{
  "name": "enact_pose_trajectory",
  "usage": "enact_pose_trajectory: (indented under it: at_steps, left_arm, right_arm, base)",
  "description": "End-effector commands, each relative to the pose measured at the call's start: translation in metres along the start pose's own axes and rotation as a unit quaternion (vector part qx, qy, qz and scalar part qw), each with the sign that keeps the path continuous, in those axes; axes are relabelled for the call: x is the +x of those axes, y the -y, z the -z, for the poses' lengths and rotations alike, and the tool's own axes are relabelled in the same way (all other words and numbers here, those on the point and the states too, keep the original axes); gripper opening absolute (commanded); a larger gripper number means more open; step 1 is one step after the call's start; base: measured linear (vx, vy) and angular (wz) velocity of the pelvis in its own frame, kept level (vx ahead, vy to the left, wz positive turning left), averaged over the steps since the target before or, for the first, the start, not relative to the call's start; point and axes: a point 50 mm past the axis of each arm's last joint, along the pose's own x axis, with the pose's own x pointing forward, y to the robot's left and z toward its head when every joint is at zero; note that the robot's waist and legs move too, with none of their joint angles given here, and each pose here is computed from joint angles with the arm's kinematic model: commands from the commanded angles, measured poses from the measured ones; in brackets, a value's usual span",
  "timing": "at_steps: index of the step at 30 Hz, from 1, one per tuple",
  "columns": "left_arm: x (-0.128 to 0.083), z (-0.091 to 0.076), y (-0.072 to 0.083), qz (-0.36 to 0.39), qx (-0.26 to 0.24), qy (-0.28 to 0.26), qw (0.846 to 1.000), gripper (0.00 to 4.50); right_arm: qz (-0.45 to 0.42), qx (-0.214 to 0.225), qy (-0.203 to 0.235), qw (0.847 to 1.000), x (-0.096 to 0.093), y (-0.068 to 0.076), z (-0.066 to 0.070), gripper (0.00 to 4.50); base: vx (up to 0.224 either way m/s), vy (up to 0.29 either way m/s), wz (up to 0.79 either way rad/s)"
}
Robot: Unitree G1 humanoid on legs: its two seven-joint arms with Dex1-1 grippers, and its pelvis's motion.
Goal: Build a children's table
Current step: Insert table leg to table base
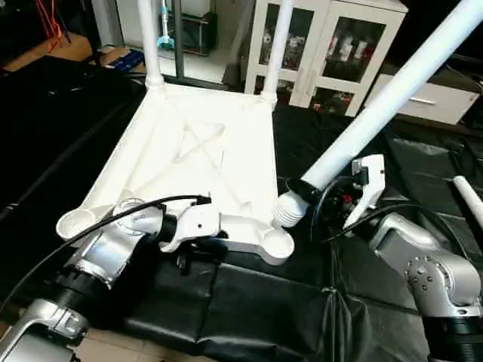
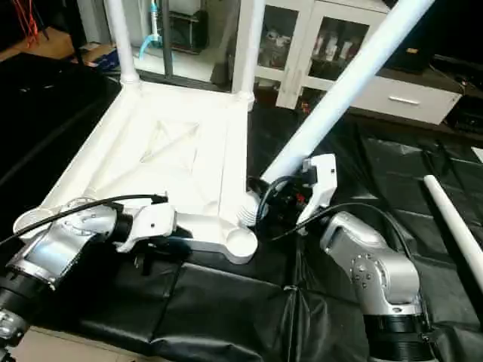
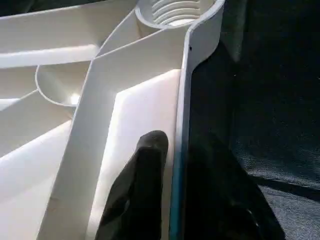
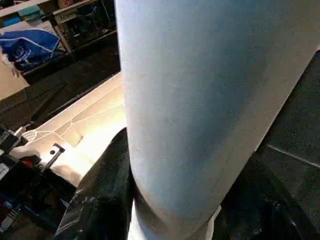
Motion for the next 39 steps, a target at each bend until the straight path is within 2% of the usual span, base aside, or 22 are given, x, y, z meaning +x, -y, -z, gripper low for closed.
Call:
enact_pose_trajectory:
  at_steps: [1,6,7,10,14,19,24,27,39]
  left_arm:
    - [0.011,0.008,0.011,0.035,-0.018,-0.019,0.999,0.94]
    - [0.016,0.018,0.010,0.038,-0.037,-0.057,0.997,0.49]
    - [0.019,0.020,0.007,0.024,-0.065,-0.061,0.996,0.38]
    - [0.021,0.020,0.004,0.014,-0.088,-0.058,0.994,0.21]
    - [0.021,0.021,0.001,0.009,-0.104,-0.070,0.992,0.03]
    - [0.026,0.019,0.010,0.037,-0.113,-0.061,0.991,0.00]
    - [0.026,0.016,0.012,0.045,-0.123,-0.055,0.990,0.00]
    - [0.024,0.013,0.008,0.030,-0.129,-0.054,0.990,0.00]
    - [0.020,0.009,0.006,0.026,-0.140,-0.055,0.988,0.00]
  right_arm:
    - [-0.001,-0.008,0.003,1.000,-0.005,0.000,-0.003,1.83]
    - [-0.012,-0.007,0.005,1.000,-0.006,-0.002,-0.004,1.83]
    - [-0.025,-0.014,-0.002,1.000,-0.007,-0.004,-0.004,1.83]
    - [-0.039,-0.023,-0.011,0.999,-0.009,-0.005,-0.003,1.83]
    - [-0.031,-0.042,-0.022,0.998,-0.011,0.001,0.002,1.83]
    - [-0.020,-0.057,-0.022,0.998,-0.009,0.010,0.002,1.83]
    - [-0.022,-0.065,-0.021,0.997,-0.008,0.017,0.000,1.83]
    - [-0.066,-0.070,-0.056,0.994,-0.005,0.015,0.010,1.83]
    - [-0.086,-0.099,-0.107,0.986,-0.001,0.018,0.029,1.83]
  base:
    - [0.000,0.000,0.00]
    - [0.000,0.000,0.00]
    - [0.000,0.000,0.00]
    - [0.000,0.000,0.00]
    - [0.000,0.000,0.00]
    - [0.000,0.000,0.00]
    - [0.000,0.000,0.00]
    - [0.000,0.000,0.00]
    - [0.000,0.000,0.00]
